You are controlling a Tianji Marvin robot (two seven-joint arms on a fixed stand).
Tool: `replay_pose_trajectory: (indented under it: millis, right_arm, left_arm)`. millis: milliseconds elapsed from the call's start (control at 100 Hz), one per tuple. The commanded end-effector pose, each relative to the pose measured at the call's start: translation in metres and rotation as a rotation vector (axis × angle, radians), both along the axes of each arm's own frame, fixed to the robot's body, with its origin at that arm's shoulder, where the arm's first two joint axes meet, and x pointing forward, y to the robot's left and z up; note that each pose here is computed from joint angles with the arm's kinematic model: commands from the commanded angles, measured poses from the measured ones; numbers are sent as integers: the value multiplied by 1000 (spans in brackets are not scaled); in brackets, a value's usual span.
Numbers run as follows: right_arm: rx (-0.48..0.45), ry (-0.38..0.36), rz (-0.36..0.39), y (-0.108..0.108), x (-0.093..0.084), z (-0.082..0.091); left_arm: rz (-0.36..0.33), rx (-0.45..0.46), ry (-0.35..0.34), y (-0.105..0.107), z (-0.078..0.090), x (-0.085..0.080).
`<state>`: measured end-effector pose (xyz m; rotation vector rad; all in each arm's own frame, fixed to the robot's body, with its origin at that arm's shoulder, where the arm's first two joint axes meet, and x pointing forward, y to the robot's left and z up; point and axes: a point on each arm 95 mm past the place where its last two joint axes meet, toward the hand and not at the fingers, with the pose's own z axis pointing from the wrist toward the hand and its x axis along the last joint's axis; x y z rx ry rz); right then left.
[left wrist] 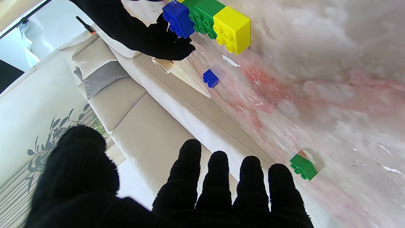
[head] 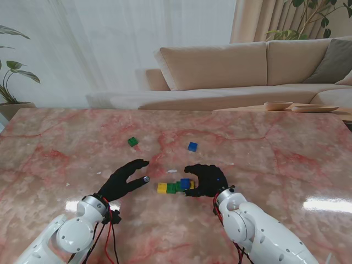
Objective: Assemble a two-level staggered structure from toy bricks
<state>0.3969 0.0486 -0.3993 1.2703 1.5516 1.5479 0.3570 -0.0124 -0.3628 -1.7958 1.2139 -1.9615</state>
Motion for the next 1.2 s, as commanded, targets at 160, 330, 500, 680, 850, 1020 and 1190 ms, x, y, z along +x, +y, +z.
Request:
replay_pose_trajectory:
  millis: [160, 330, 500, 680, 850, 1020, 1190]
  right_arm:
    - [-6, 1, 1, 2, -1, -8]
    - [-23, -4, 4, 2, -3, -7]
    - [-31, -10, 11, 3, -5, -11]
    - [-28, -11, 14, 4, -7, -12]
    - [-25, -10, 16, 5, -9, -11]
    - [-22, -6, 21, 5, -11, -12]
    - [-19, -5, 24, 6, -12, -13]
  left_arm:
    - [-3, 9, -1, -1, 3, 4]
    - [-7, 14, -2, 0, 5, 7]
    - [-10, 25, -6, 1, 8, 11]
    - [-14, 37, -6, 2, 11, 16]
    - [-16, 46, -3, 4, 12, 18]
    - [-11, 51, -1, 5, 13, 18]
    - [-9, 54, -1, 6, 13, 18]
